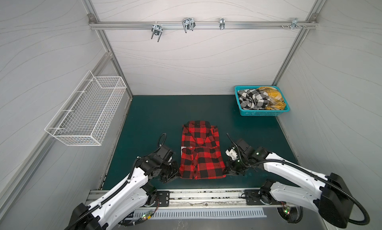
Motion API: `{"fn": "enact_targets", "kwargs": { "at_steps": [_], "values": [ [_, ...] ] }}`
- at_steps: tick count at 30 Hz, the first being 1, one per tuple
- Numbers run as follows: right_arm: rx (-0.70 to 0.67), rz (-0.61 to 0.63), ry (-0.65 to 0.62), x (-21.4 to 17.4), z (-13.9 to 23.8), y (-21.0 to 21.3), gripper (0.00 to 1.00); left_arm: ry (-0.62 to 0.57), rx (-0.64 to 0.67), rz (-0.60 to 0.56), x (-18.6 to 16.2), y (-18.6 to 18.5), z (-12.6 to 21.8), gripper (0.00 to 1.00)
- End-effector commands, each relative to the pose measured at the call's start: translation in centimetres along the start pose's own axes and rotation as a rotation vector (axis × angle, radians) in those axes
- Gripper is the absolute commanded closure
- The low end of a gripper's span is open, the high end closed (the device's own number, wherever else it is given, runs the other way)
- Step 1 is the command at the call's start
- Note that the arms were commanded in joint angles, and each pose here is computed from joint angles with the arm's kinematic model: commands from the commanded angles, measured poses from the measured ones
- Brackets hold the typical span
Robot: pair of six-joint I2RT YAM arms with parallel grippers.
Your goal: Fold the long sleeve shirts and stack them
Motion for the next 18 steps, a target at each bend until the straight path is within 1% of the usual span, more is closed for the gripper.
{"fn": "enact_targets", "kwargs": {
  "at_steps": [1,6,10,13,15,18],
  "values": [
    [-0.066,-0.063,0.0,-0.8,0.5,-0.9,1.0,-0.038,0.032,-0.009,-0.1,-1.1,1.1,1.0],
    [-0.032,-0.059,-0.037,-0.9,2.1,0.6,1.0,-0.113,0.012,0.011,0.5,-2.5,2.8,1.0],
    [-0.013,-0.056,-0.071,0.1,3.3,2.1,1.0,-0.167,-0.001,0.005,1.6,-4.4,4.3,1.0],
    [0.006,-0.077,-0.08,1.7,4.0,2.9,1.0,-0.239,0.026,-0.013,3.2,-5.9,5.4,1.0],
    [0.048,-0.09,-0.093,3.3,4.7,3.8,1.0,-0.274,0.04,-0.016,4.6,-7.0,6.1,1.0],
    [0.104,-0.091,-0.106,5.9,6.1,5.8,1.0,-0.324,0.018,-0.005,7.5,-8.9,7.1,1.0]
  ]
}}
Point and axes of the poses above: each gripper's point midway between its finger pads, its own z axis back along the fingers, its own y axis along the line the jaws close on, x = y × z, the point moved 3 cm from there along z, back along the fingers, and after that the axes turned 8 degrees about -z, right-handed, at the moved point
